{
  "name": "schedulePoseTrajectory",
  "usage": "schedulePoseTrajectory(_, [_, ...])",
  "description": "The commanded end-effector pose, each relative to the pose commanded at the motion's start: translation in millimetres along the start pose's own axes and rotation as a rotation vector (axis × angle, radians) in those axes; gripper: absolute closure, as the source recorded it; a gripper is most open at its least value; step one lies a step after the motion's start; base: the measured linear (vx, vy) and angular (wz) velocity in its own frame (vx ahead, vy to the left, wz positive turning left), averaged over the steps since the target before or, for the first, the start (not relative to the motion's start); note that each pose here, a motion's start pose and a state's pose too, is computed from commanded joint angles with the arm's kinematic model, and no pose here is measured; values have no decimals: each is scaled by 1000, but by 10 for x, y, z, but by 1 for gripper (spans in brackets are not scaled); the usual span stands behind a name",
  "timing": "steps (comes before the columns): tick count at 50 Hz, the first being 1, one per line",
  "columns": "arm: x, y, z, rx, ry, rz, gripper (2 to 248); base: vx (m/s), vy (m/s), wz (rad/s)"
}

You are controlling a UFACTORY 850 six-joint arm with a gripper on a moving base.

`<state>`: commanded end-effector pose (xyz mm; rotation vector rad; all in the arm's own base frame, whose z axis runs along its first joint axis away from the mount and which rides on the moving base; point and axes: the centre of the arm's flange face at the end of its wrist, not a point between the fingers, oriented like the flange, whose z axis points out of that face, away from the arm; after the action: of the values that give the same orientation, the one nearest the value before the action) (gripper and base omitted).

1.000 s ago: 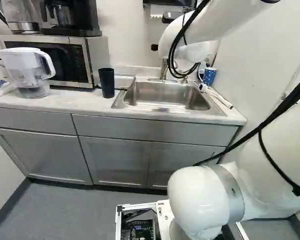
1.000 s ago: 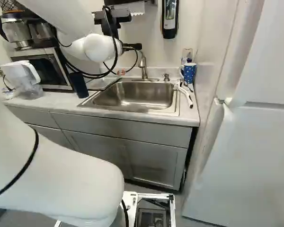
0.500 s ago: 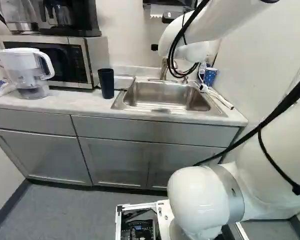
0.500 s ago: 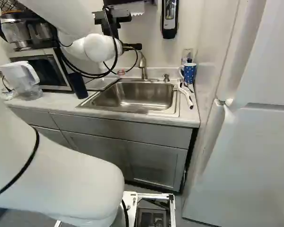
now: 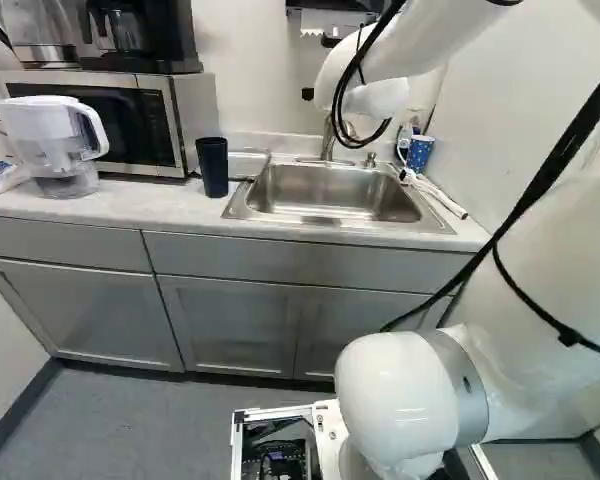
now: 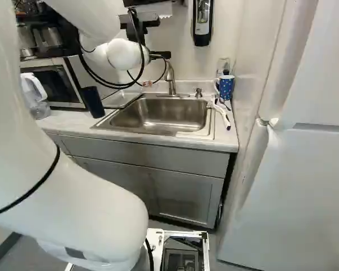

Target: Rinse the cup and place it in the tray

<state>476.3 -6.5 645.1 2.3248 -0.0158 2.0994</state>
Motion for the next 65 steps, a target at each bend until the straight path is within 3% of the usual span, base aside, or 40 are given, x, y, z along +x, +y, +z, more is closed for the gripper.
schedulePoseTrajectory(53, [-60,-1,928,0,-181,0,3,0,0,0])
schedulePoseTrajectory(65, [-52,-5,1163,1,-184,0,3,0,0,0])
